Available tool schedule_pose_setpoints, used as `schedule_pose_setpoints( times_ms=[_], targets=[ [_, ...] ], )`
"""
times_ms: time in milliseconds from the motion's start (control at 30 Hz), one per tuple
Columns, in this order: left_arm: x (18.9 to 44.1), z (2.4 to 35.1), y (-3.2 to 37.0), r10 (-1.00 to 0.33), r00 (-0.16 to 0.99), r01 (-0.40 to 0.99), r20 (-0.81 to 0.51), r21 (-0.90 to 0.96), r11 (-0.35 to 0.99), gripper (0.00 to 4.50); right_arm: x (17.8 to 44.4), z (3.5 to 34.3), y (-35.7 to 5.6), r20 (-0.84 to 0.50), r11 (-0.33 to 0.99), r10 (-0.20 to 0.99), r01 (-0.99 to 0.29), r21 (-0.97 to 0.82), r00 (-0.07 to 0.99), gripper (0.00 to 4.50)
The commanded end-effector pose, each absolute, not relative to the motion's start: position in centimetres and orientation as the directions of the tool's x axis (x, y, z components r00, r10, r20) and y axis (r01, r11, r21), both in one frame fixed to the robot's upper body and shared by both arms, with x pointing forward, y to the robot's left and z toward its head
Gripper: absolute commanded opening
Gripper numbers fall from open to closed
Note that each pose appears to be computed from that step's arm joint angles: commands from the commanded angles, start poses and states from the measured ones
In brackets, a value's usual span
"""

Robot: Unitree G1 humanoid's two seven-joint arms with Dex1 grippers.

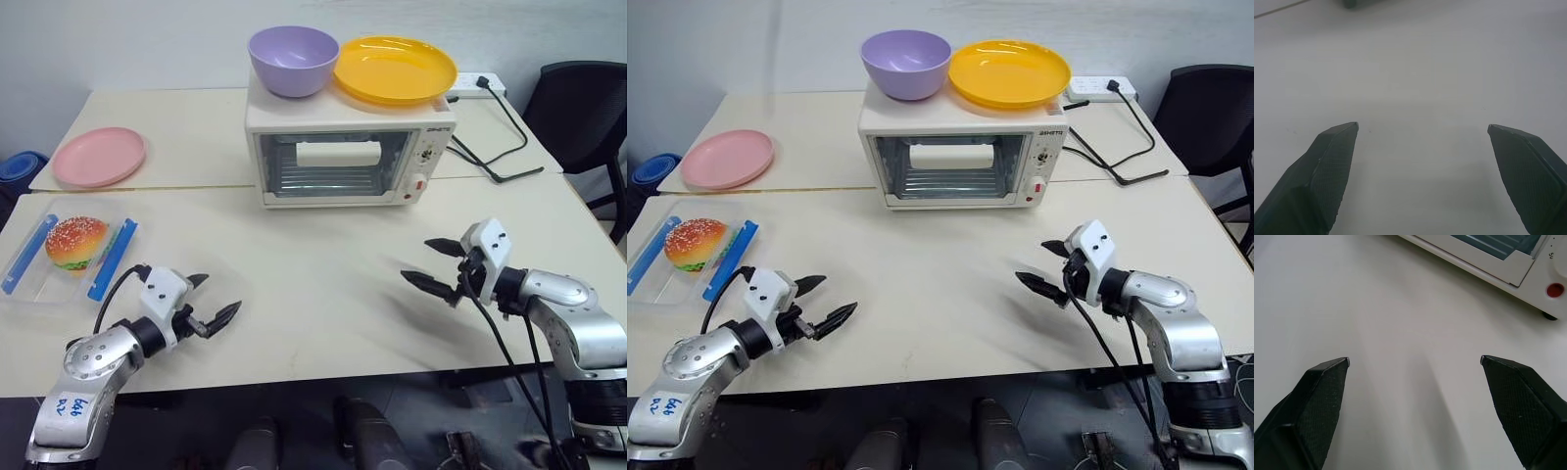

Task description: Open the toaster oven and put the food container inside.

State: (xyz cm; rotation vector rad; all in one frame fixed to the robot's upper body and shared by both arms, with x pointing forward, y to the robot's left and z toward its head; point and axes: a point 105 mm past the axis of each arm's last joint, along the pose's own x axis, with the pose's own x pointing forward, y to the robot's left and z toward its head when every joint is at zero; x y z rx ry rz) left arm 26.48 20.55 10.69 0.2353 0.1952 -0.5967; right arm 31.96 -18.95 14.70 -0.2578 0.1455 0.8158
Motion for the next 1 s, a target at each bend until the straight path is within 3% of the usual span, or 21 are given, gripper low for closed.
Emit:
schedule_pose_setpoints(
  times_ms=[33, 467, 733, 1000],
  targets=[
    [26.0, 11.6, 20.2, -0.548, 0.807, 0.587, -0.220, 0.198, 0.785, 4.50, 31.9, 15.9, -18.4, -0.211, 0.628, 0.717, -0.747, -0.217, 0.664, 4.48],
    [26.2, 13.4, 18.7, -0.579, 0.799, 0.599, -0.162, 0.125, 0.791, 4.50, 33.0, 16.6, -17.2, -0.158, 0.648, 0.728, -0.745, -0.158, 0.667, 4.48],
    [28.2, 20.7, 16.4, -0.673, 0.738, 0.669, 0.046, 0.073, 0.740, 4.50, 36.5, 20.4, -14.4, -0.010, 0.668, 0.740, -0.738, -0.095, 0.672, 4.48],
    [29.2, 26.0, 14.5, -0.738, 0.662, 0.718, 0.128, 0.174, 0.674, 4.50, 39.6, 23.5, -13.0, 0.067, 0.687, 0.727, -0.722, -0.082, 0.683, 4.48]
  ],
)
